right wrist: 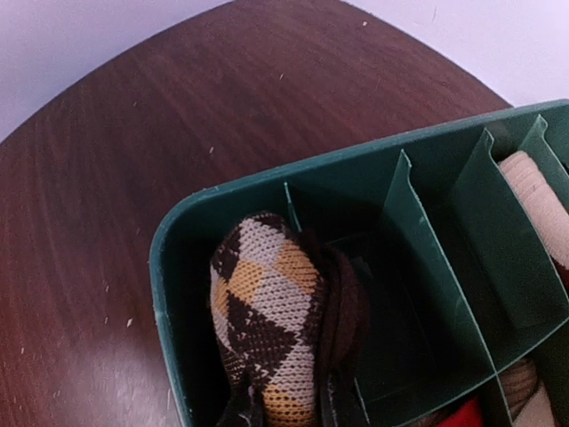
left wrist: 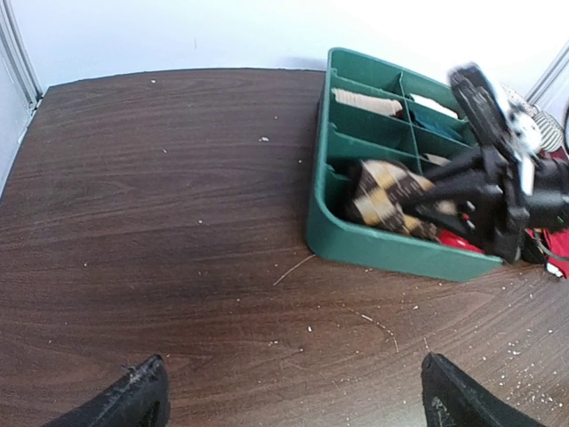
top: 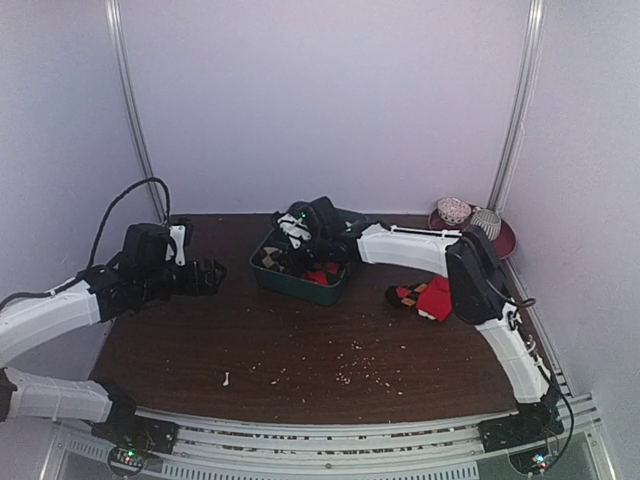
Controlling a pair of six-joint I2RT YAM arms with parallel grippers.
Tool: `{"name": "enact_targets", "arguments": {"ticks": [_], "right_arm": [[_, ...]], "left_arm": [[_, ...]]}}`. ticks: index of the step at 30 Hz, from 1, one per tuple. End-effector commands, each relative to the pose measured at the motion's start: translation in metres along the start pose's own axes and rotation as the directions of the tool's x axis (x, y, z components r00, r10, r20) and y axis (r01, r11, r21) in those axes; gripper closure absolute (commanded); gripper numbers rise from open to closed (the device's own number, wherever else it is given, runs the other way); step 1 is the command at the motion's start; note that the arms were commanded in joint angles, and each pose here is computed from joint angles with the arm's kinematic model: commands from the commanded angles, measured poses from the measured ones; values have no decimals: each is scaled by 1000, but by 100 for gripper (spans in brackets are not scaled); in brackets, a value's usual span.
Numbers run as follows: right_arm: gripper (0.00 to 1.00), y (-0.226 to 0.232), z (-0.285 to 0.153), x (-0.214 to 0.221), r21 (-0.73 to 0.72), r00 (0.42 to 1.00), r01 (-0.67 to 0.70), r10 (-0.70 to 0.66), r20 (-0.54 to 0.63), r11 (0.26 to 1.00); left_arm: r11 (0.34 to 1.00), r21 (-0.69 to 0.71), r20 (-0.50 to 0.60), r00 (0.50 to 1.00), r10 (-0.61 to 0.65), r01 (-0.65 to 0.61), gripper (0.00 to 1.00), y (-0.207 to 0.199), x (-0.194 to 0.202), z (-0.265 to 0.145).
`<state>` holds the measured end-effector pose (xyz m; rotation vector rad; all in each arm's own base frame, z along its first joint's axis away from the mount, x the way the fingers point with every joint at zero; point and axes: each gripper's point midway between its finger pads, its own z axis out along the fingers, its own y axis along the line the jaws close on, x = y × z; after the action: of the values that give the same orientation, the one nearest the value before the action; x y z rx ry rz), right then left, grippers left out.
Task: Roll the socks
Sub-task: Move the storage box to the center of the board, then place the sock in the storage box.
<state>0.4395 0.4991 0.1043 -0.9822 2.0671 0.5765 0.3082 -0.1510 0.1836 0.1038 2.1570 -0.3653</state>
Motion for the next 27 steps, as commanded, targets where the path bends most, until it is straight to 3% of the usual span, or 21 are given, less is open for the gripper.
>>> {"name": "enact_targets", "arguments": {"ticks": [1,7,11,14,21,27], "right_arm": [[100,23,-17,80,-58,977,55,-66,-201,997],[100,38,-42,45,-94,976,206,-212,-54,974],[100,44,-64,3,-81,959,271,-262,104,959],[100,49,-69,-9,-87,948,291,-275,161,953],[100,60,-53,8,-179,957,272,-248,150,945],[100,49,-38,34,-185,961,275,-269,58,943]], "left_arm": [[1000,23,30,999,10,-11,3,-4,-6,0],[1000,1,-1,1000,22,-22,3,-1,-1,8],[999,-29,-10,1000,28,-29,3,4,2,11],[998,-45,-16,999,33,-34,3,7,3,13],[997,-66,-31,999,41,-43,3,10,5,17],[996,-68,-47,998,46,-49,3,10,9,19]]}}
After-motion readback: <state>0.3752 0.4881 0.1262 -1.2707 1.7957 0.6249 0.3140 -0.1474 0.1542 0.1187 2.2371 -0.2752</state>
